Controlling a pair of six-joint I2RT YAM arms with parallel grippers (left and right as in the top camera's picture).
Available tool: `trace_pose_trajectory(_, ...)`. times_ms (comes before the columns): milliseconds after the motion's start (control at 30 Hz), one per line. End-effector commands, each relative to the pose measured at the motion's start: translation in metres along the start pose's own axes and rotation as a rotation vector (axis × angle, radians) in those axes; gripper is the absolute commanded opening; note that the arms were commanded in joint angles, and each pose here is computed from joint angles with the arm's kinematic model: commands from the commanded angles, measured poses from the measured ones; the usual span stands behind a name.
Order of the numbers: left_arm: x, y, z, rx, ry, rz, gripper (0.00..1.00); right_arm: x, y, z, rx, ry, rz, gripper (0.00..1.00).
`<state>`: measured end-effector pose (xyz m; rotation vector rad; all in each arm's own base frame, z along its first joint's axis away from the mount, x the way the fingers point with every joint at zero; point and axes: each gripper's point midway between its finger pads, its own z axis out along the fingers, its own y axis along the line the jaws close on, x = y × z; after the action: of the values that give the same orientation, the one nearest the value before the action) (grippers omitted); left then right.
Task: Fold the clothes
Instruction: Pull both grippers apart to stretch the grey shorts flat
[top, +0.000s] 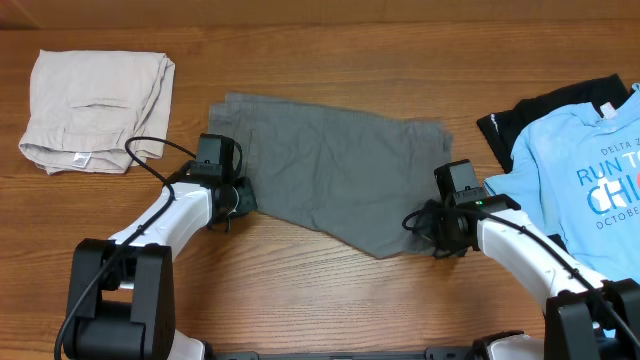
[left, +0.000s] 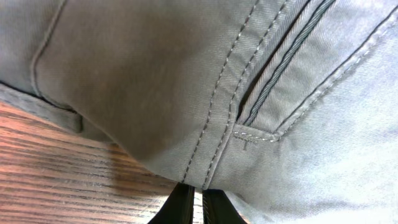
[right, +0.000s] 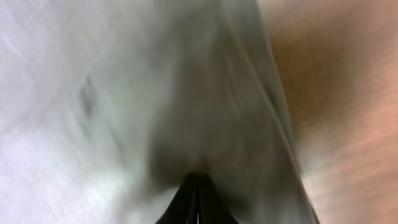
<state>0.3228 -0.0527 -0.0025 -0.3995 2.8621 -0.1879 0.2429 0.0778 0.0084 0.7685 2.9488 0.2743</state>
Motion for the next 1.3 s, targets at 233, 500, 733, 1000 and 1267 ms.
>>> trace_pose_trajectory(233,0.023,0.010,0.016,-0.040,0.080,0.002,0.12,0.031,0.000,-0.045,0.054,0.190,-0.031,0.04)
trace_pose_trajectory(500,0.022,0.010,0.016,-0.038,0.077,0.003,0.12,0.048,-0.020,-0.010,0.066,0.199,0.005,0.04)
trace_pose_trajectory(733,0.023,0.010,0.016,-0.039,0.078,0.003,0.13,0.031,-0.020,0.009,0.043,0.093,0.014,0.04)
trace_pose_trajectory(1000,0.016,0.007,0.016,-0.028,0.050,0.005,0.13,0.004,-0.011,0.013,0.022,-0.027,0.047,0.04)
trace_pose_trajectory(1267,-0.003,0.001,0.017,-0.005,-0.028,0.009,0.10,-0.010,0.004,0.012,-0.036,-0.085,0.039,0.04)
